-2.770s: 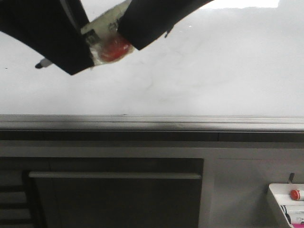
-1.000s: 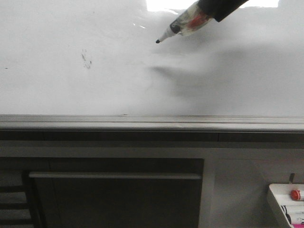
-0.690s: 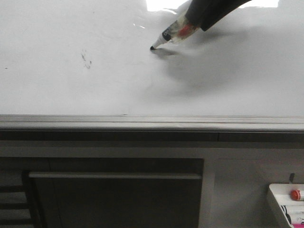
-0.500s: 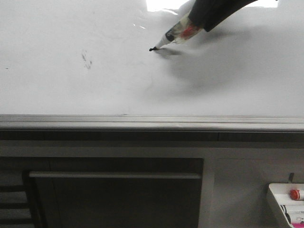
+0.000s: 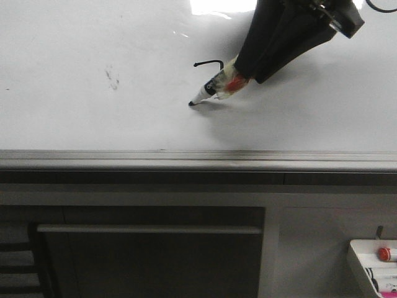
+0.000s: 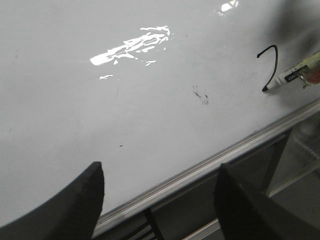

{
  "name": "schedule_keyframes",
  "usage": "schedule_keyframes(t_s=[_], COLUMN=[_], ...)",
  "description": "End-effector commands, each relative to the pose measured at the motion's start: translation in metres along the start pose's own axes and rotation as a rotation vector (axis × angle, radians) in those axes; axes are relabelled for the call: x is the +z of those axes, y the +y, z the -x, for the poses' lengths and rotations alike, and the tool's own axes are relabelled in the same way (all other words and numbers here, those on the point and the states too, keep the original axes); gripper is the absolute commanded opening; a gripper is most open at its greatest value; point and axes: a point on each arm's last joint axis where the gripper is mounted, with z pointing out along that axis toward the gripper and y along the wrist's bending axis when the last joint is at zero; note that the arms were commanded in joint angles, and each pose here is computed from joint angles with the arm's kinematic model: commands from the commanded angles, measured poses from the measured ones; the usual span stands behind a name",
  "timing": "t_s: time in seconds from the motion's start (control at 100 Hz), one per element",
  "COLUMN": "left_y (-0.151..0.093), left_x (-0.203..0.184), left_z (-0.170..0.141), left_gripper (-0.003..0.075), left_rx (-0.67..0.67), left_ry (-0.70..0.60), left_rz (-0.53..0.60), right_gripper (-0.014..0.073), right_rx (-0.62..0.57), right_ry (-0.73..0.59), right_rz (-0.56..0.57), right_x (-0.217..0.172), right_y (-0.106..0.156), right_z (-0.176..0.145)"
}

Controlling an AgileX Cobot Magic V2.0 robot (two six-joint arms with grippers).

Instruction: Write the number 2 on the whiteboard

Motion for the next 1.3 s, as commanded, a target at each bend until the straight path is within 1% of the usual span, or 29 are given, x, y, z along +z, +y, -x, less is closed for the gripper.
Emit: schedule_keyframes(t_s=[0.0,0.25,0.46,0.53,0.57,0.61,0.67,0.71,0.76,0.85,0.91,0.97,0.98,0.99,1.09,1.23,1.29], left_y=[0.003,0.004,0.004,0.004,0.004,0.004,0.004,0.002,-0.002,-0.015,-0.025,-0.033,-0.035,-0.037,-0.053,-0.073,-0.080], left_x=[-0.006,-0.006,-0.006,-0.006,-0.006,-0.006,-0.005,-0.003,0.000,0.010,0.016,0.025,0.026,0.029,0.043,0.060,0.067], left_z=[0.014,0.014,0.014,0.014,0.014,0.015,0.017,0.020,0.023,0.030,0.033,0.035,0.035,0.035,0.041,0.052,0.058], left_gripper=[0.0442,0.0442,0.0442,0.0442,0.0442,0.0442,0.0442,0.0442,0.0442,0.0442,0.0442,0.0442,0.0442,0.0442,0.0442,0.0442,0.0442], left_rx=[-0.011,0.013,0.014,0.019,0.025,0.036,0.067,0.088,0.118,0.204,0.272,0.317,0.324,0.328,0.399,0.457,0.467], left_ry=[-0.102,-0.098,-0.098,-0.098,-0.093,-0.077,-0.029,0.011,0.052,0.098,0.126,0.156,0.158,0.167,0.184,0.164,0.148], left_rz=[0.022,0.038,0.039,0.039,0.038,0.035,0.015,-0.013,-0.068,-0.200,-0.285,-0.343,-0.354,-0.362,-0.442,-0.501,-0.516], right_gripper=[-0.0055,-0.0055,-0.0055,-0.0055,-0.0055,-0.0055,-0.0055,-0.0055,-0.0055,-0.0055,-0.0055,-0.0055,-0.0055,-0.0055,-0.0055,-0.0055,-0.0055], right_rx=[-0.016,0.024,0.023,0.030,0.013,-0.020,-0.082,-0.123,-0.206,-0.296,-0.389,-0.478,-0.509,-0.511,-0.680,-0.917,-0.948], right_ry=[-0.112,-0.095,-0.098,-0.091,-0.078,-0.066,-0.046,-0.027,-0.027,-0.047,-0.065,-0.076,-0.080,-0.080,-0.093,-0.104,-0.111], right_rz=[-0.068,-0.089,-0.076,-0.050,-0.028,0.012,0.106,0.167,0.241,0.246,0.250,0.259,0.261,0.263,0.282,0.314,0.310], right_x=[-0.017,-0.045,-0.043,-0.044,-0.048,-0.051,-0.057,-0.061,-0.066,-0.072,-0.076,-0.078,-0.078,-0.078,-0.079,-0.074,-0.073], right_y=[-0.005,-0.017,-0.014,-0.011,-0.006,0.000,0.012,0.019,0.030,0.041,0.049,0.057,0.060,0.060,0.075,0.092,0.096], right_z=[0.010,-0.001,0.000,-0.001,-0.001,-0.002,-0.004,-0.007,-0.010,-0.011,-0.013,-0.015,-0.015,-0.015,-0.018,-0.021,-0.020])
